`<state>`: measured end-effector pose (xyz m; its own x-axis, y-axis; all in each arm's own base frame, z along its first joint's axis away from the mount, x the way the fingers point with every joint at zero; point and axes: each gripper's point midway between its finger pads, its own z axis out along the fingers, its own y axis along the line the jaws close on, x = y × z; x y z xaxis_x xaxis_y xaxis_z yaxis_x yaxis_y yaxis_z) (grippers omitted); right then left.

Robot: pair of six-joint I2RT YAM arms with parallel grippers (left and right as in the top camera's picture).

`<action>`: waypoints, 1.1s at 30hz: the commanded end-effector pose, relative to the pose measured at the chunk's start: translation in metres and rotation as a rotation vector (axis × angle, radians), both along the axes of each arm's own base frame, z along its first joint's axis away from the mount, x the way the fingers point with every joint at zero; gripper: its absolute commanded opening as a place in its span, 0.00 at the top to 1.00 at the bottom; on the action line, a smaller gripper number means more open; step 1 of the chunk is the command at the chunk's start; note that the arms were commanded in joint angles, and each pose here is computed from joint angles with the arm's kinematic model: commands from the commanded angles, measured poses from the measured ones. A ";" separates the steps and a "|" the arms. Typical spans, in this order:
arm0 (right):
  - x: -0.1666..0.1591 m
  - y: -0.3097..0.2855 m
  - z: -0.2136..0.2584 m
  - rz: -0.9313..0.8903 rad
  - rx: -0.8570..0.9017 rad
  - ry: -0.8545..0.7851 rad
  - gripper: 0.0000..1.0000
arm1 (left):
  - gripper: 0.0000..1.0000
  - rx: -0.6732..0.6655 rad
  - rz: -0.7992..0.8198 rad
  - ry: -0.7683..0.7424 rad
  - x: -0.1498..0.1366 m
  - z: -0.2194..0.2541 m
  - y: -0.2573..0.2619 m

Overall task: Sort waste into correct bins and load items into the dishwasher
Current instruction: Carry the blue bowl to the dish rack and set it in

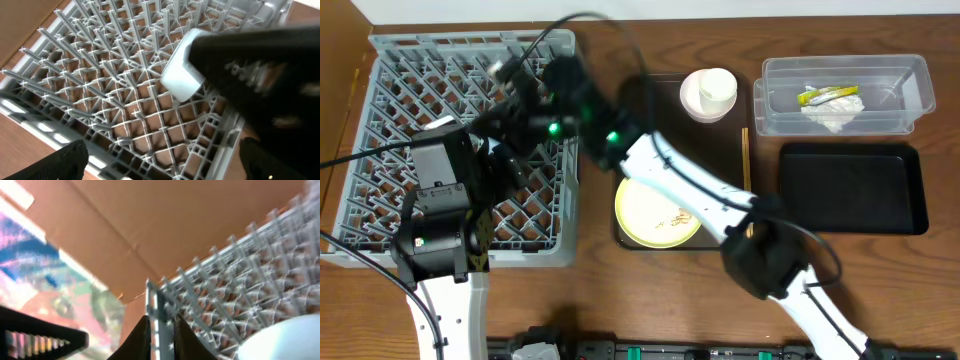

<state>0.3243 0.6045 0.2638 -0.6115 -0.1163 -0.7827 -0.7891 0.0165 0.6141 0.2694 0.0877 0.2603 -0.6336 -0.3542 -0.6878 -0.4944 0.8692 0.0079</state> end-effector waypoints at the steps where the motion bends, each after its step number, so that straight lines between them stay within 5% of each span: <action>1: -0.005 0.012 -0.048 0.019 -0.066 0.089 0.85 | 0.02 0.000 0.016 -0.025 0.001 0.009 0.002; 10: 0.039 -0.012 -0.109 -0.266 -0.325 0.095 0.89 | 0.02 0.000 0.016 -0.024 0.001 0.009 0.002; 24: 0.082 -0.085 -0.067 -0.631 -0.530 -0.014 0.87 | 0.02 0.000 0.016 -0.025 0.001 0.009 0.002; 33: 0.091 -0.101 -0.044 -0.644 -0.506 -0.016 0.75 | 0.02 0.000 0.016 -0.025 0.001 0.009 0.002</action>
